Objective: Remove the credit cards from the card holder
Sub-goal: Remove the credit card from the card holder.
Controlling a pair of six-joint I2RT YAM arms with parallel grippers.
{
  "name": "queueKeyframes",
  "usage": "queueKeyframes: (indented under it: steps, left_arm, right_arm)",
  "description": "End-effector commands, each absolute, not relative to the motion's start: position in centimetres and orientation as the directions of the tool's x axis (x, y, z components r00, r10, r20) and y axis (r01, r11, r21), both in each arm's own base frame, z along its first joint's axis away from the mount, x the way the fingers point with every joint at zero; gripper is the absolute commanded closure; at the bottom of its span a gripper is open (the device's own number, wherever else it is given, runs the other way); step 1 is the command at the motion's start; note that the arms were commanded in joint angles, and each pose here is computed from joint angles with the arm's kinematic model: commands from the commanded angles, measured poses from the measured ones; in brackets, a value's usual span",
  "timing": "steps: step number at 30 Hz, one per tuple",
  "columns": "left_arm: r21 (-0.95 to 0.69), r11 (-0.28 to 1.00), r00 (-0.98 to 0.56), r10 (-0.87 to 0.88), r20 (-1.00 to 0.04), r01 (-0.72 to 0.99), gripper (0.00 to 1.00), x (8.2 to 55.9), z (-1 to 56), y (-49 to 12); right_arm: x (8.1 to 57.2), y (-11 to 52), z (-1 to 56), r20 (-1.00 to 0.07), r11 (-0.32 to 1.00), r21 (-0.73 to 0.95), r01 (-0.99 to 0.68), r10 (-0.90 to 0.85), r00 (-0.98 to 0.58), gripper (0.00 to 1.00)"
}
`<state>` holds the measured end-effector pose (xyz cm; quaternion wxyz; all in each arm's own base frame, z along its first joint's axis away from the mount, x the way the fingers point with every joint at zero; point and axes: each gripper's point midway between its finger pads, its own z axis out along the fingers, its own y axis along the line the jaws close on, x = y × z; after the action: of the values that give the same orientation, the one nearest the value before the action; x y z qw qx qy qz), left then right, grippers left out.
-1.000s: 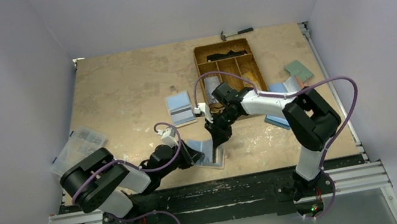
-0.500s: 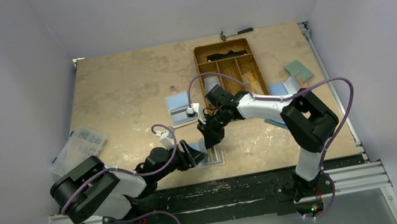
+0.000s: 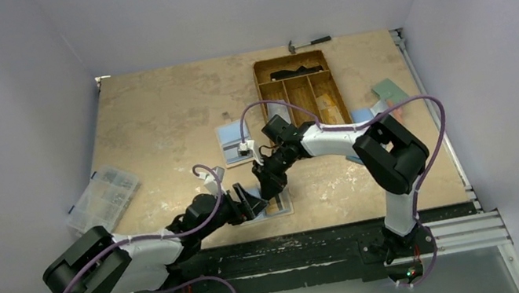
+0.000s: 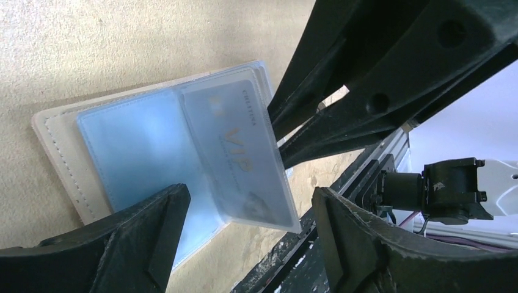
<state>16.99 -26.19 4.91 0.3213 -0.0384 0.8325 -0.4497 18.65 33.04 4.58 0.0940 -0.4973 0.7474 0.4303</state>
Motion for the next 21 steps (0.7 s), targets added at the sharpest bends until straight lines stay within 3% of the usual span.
queueKeyframes:
  steps: [1, 7, 11, 21]
  left_arm:
    - [-0.725, 0.662, -0.798, -0.326, -0.507, 0.190, 0.19, 16.8, 2.9, -25.0]
    - [-0.736, 0.659, -0.790, -0.362, -0.494, 0.159, 0.24, 17.3, 2.9, -25.0]
    - [-0.718, 0.686, -0.792, -0.370, -0.487, 0.121, 0.38, 17.5, 2.4, -24.5]
    - [-0.681, 0.730, -0.782, -0.386, -0.490, 0.067, 0.56, 17.8, 1.7, -23.2]
  right_arm:
    - [18.8, 34.5, 6.9, -0.619, 0.067, 0.561, -0.825, -0.628, -0.472, 0.78]
    - [19.1, 34.5, 6.8, -0.621, 0.082, 0.547, -0.833, -0.629, -0.469, 0.77]
    - [19.7, 34.2, 6.3, -0.614, 0.113, 0.524, -0.844, -0.636, -0.466, 0.76]
    - [19.9, 33.8, 5.6, -0.605, 0.126, 0.503, -0.855, -0.655, -0.452, 0.76]
